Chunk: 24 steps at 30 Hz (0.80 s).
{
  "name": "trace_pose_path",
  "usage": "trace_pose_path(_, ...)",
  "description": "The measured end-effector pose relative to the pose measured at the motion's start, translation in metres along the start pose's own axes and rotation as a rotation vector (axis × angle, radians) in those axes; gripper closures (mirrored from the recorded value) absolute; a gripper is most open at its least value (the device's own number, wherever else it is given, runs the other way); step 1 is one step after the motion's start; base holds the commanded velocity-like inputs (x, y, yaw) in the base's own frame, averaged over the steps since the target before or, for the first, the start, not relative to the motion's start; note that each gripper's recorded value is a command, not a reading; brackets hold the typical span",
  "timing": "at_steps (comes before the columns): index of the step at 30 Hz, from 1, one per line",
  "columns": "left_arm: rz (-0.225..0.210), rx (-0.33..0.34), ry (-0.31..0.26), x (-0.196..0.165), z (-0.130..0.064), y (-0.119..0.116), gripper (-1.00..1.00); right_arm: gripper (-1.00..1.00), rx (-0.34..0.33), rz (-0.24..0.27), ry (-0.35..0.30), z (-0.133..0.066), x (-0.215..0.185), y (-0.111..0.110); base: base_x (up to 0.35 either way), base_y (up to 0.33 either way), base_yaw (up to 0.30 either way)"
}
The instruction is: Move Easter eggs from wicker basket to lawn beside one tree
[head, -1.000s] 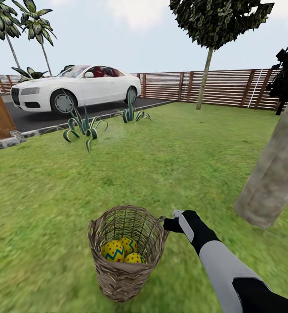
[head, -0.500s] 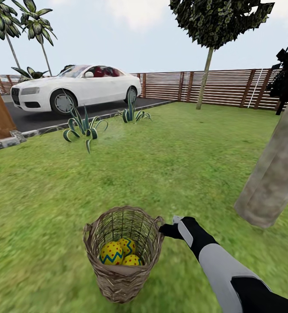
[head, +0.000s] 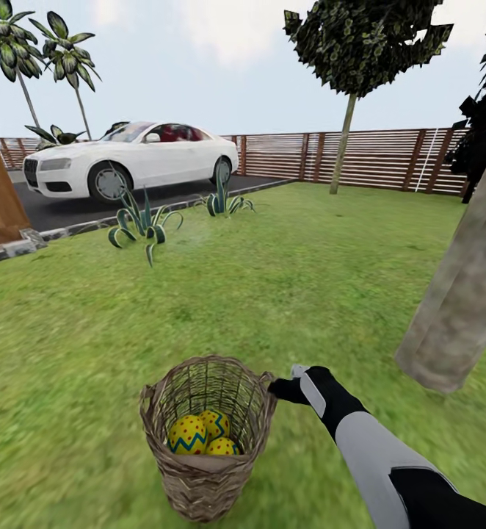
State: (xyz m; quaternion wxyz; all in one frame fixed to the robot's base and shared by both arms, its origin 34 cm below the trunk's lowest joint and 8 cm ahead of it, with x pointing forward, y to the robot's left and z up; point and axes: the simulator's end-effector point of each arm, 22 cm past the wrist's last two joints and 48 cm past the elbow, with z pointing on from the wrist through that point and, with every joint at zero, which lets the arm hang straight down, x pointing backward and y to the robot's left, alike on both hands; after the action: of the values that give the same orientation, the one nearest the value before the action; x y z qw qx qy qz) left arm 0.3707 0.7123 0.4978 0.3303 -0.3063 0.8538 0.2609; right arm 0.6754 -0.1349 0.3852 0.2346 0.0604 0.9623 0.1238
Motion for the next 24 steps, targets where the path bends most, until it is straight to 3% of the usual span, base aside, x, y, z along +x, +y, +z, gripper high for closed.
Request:
trace_pose_path(12,-0.006,0.003,-0.005,-0.022,-0.014,0.002,-1.0,-1.0,-0.004,-0.002,-0.008,-0.02,-0.018,0.009,0.0,0.0,0.0)
trace_pose_path(19,-0.005,0.003,-0.006,-0.036,-0.022,0.003,-1.0,-1.0,-0.067,0.004,-0.009,-0.033,-0.03,0.025,0.0,0.0,0.0)
trace_pose_path(24,-0.005,0.001,-0.007,-0.046,-0.028,0.004,-1.0,-1.0,-0.076,0.006,-0.013,-0.042,-0.039,0.03,0.0,0.0,0.0)
